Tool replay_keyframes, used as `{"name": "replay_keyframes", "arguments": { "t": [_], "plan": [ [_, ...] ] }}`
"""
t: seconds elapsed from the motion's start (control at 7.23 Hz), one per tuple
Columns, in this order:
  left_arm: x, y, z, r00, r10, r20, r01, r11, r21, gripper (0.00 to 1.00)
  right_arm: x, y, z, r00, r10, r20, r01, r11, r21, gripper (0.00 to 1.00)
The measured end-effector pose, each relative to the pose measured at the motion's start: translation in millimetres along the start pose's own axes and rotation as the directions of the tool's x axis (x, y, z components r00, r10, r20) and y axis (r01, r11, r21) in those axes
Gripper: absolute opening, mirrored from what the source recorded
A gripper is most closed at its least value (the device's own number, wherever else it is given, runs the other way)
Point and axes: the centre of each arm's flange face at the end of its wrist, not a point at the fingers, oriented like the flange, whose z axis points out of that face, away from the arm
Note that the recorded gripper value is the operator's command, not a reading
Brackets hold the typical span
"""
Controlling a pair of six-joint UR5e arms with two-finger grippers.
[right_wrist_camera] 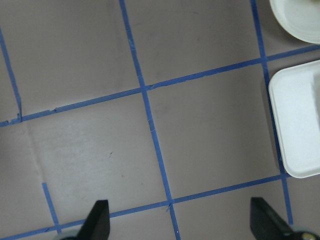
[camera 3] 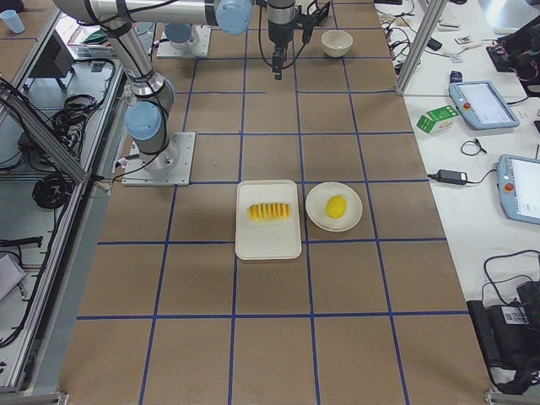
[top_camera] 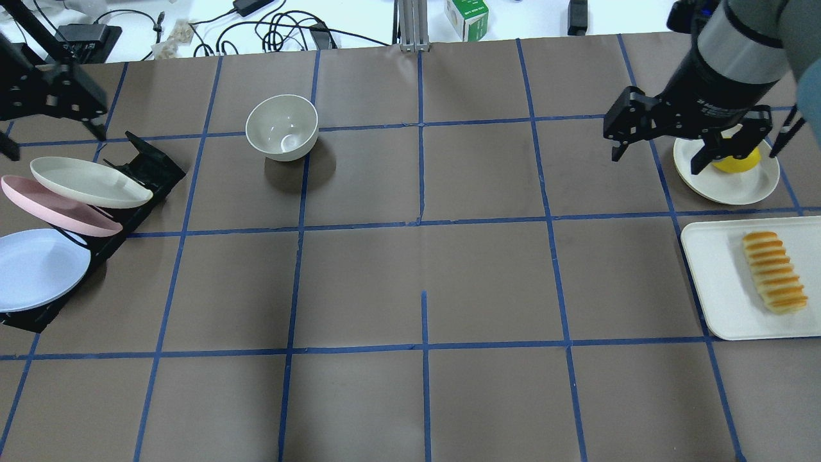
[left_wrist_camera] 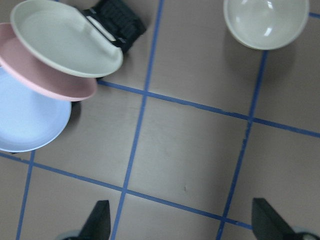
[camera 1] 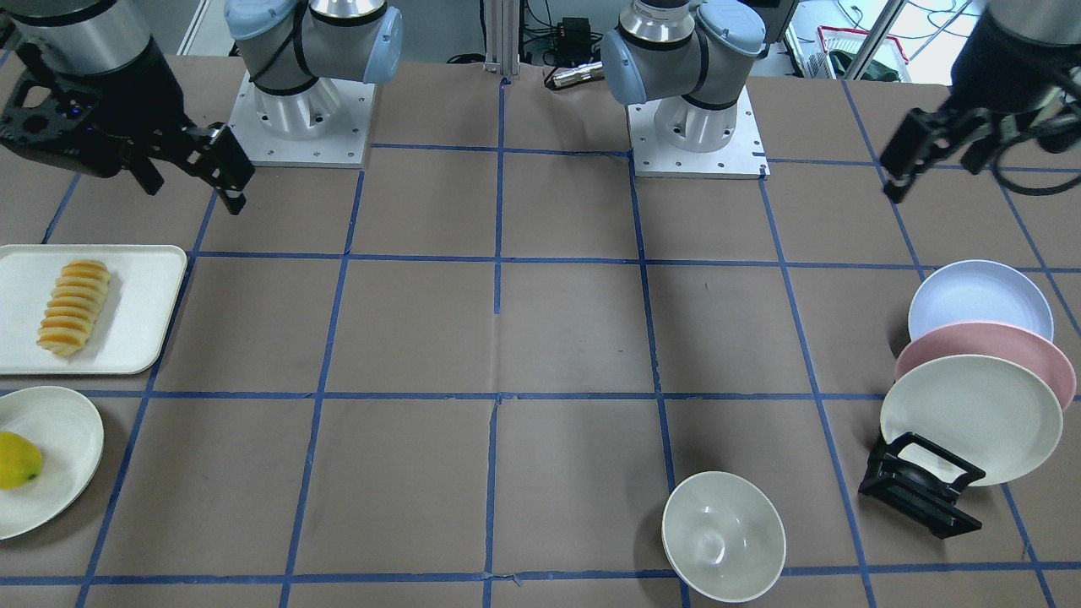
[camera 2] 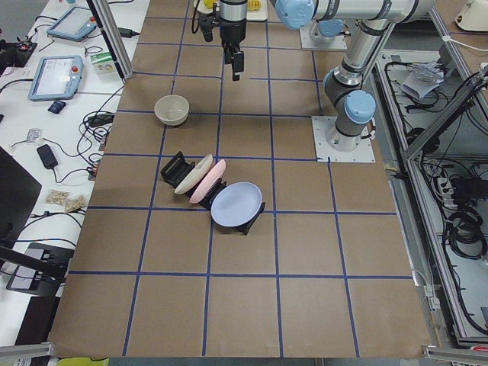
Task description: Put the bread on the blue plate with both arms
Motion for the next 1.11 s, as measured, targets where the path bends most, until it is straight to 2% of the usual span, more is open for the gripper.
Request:
{"name": "replay_keyframes", "arguments": {
  "t": [0.14,0.28,0.41,0.55,0.69,0.83,0.97,1.11],
  "plan": [
    [-72.0,-18.1,24.3,0.991,-0.133,-0.005,0.133,0.991,-0.033,1.0,33.7,-12.3,4.3,1.0,0.029,-0.002,-0.029,1.0,-0.007,1.0],
    [-144.3,-23.7,58.3,0.964,-0.266,-0.025,0.263,0.962,-0.078,1.0,68.3,-22.8,8.2,1.0,0.024,-0.003,-0.024,1.0,-0.014,1.0],
    [-205.4,-21.4,92.7,0.926,-0.376,-0.03,0.372,0.923,-0.099,1.0,99.5,-31.5,13.6,1.0,0.018,-0.002,-0.018,1.0,-0.024,1.0],
    [-246.3,-21.0,123.0,0.896,-0.444,-0.027,0.44,0.893,-0.093,1.0,128.2,-40.4,22.2,1.0,0.029,0.0,-0.029,0.999,-0.039,1.0],
    [-268.2,-25.7,150.9,0.88,-0.475,-0.024,0.471,0.878,-0.084,0.79,158.3,-50.1,33.8,0.999,0.041,0.001,-0.041,0.998,-0.053,1.0],
    [-279.9,-31.6,175.3,0.874,-0.486,-0.015,0.483,0.872,-0.082,0.82,189.0,-61.9,49.0,0.999,0.049,-0.008,-0.049,0.997,-0.06,1.0],
    [-290.4,-35.3,195.9,0.87,-0.493,0.0,0.491,0.866,-0.093,0.88,217.6,-74.3,67.7,0.997,0.059,-0.044,-0.062,0.995,-0.077,1.0],
    [-302.9,-37.1,217.3,0.864,-0.504,0.008,0.502,0.857,-0.117,0.82,237.2,-82.8,86.5,0.993,0.063,-0.096,-0.074,0.991,-0.113,1.0]
  ]
}}
